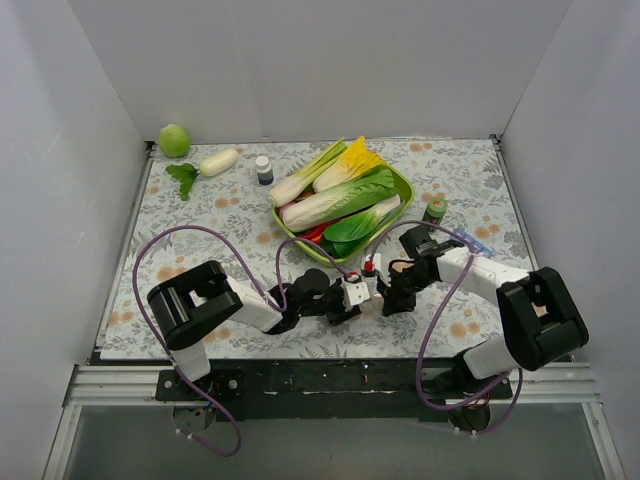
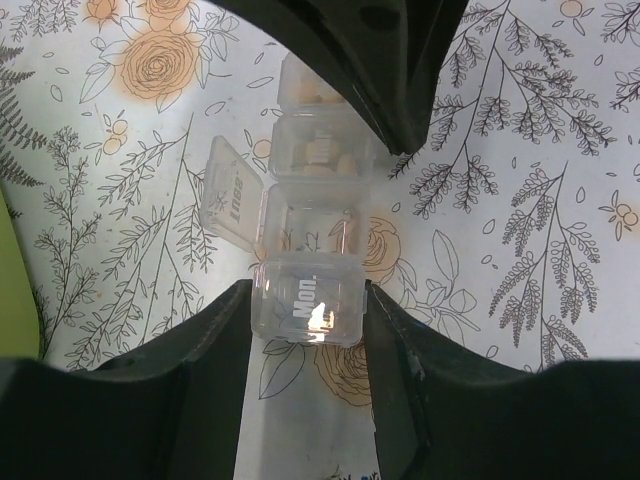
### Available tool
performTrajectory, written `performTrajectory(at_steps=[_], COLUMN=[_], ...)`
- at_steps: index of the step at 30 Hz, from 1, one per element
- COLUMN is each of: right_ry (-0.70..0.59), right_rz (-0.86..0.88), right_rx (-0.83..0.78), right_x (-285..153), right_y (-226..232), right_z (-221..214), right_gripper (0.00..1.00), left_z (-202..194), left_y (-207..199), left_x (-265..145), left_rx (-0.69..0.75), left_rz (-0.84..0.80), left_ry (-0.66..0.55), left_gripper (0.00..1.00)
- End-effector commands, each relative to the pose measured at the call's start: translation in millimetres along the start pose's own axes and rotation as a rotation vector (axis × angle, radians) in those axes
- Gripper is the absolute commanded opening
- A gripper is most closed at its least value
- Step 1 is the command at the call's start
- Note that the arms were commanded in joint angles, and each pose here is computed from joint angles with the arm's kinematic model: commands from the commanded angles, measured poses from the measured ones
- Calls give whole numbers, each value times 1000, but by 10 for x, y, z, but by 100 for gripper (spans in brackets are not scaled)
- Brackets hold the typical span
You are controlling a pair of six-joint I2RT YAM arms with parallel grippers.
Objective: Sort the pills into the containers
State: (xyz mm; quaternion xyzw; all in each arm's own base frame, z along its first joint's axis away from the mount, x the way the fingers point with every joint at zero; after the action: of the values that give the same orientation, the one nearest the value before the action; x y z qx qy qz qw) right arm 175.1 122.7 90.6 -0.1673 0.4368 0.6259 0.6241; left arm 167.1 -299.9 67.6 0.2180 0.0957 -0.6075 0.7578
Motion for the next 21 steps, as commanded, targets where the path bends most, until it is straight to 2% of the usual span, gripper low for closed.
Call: performTrajectory(at_steps=[1, 4, 6, 9, 12, 13, 16, 17, 18, 21], right_ry=[-76, -120, -152, -193, -252, -267, -310, -323, -336, -366], right_rz=[19, 38, 10, -58, -130, -154, -223, -245, -269, -336], right_rx=[-124, -179, -198, -200, -200, -205, -206, -210, -197, -175], right_x=[-219, -369, -488, -701, -947, -1022, -1201, -1252, -1295, -1389], right_y=[76, 152, 156, 108, 58, 42, 11, 22, 2, -20], right_z=[215, 328, 382, 440, 476, 498, 492, 499, 485, 486], right_gripper=[4, 6, 8, 16, 32, 41, 54, 56, 59, 64], left_z=[-173, -159, -148, -108, -35, -11, 109, 128, 197, 278], left_y=[-120, -109, -94, -88, -56, -48, -17, -17, 1, -11], left_x=[-51, -46, -48, -56, -90, -99, -155, -173, -217, -307], left_rx=[-32, -34, -39, -57, -87, -98, -117, -123, -128, -154], left_rz=[-39, -32, -20, -3, 37, 47, 74, 81, 94, 107], left_ry=[88, 87, 84, 66, 39, 35, -3, -9, -36, -81], left_gripper=[3, 6, 12, 33, 58, 63, 74, 82, 85, 89])
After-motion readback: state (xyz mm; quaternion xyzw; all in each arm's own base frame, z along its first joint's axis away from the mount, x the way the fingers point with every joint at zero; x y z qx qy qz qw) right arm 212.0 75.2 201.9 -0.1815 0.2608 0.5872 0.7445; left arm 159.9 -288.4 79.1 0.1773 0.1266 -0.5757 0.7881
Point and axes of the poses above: each gripper's point midway between its finger pads, its own x axis out along the fingers, its own y axis along the line the jaws close on, z = x × y, the point moved 9 cm from there along -x, back along the fingers, and after that the axes turned 4 degrees about x, right-handed, at the moved point
